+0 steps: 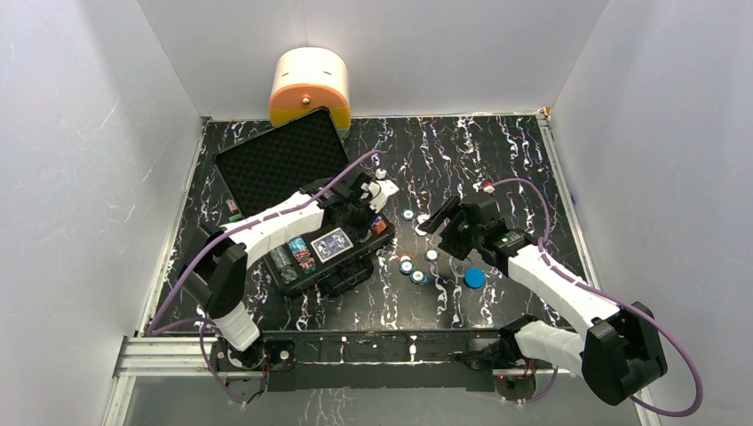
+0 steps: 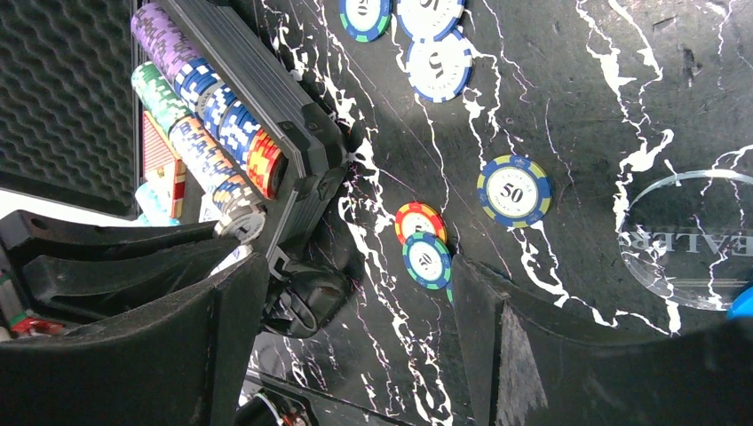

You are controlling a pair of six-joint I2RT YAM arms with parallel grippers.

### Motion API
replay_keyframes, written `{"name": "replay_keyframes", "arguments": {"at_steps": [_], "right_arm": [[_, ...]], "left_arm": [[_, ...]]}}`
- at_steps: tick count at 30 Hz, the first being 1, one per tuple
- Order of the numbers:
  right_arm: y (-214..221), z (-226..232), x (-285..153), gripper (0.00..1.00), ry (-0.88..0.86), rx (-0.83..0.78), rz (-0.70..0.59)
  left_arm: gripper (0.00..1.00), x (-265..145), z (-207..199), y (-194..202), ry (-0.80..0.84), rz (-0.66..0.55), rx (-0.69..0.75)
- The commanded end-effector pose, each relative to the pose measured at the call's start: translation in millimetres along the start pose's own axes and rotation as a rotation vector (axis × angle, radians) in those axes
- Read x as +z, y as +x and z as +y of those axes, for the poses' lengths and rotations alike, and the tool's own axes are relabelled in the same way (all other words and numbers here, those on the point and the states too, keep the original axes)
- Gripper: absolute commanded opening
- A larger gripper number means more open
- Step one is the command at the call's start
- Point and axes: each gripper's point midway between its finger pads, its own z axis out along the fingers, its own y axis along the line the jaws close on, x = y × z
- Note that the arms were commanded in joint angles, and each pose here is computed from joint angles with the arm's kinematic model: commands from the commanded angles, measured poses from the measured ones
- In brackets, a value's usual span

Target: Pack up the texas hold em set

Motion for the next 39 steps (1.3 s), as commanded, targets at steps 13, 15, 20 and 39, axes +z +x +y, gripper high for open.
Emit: {"name": "replay_keyframes", "arguments": {"at_steps": [13, 15, 20, 39], "right_arm": [[-4, 1, 4, 0.82, -0.029, 0.018, -0.011], [-4, 2, 4, 0.82, -0.031, 0.017, -0.013], [-5, 3, 3, 0.82, -0.032, 0.009, -0.015], [-36, -19, 55, 0.79, 0.268, -0.453, 0.075]], "left_arm": [[0.25, -4, 15, -3, -0.174, 0.082, 0.155], [0.32, -11, 13, -9, -0.166, 0.057, 0.148], [0.35, -32, 5, -27, -0.138, -0.03, 0.134], [0.98, -83, -19, -40, -0.099, -0.408, -0.651]]}}
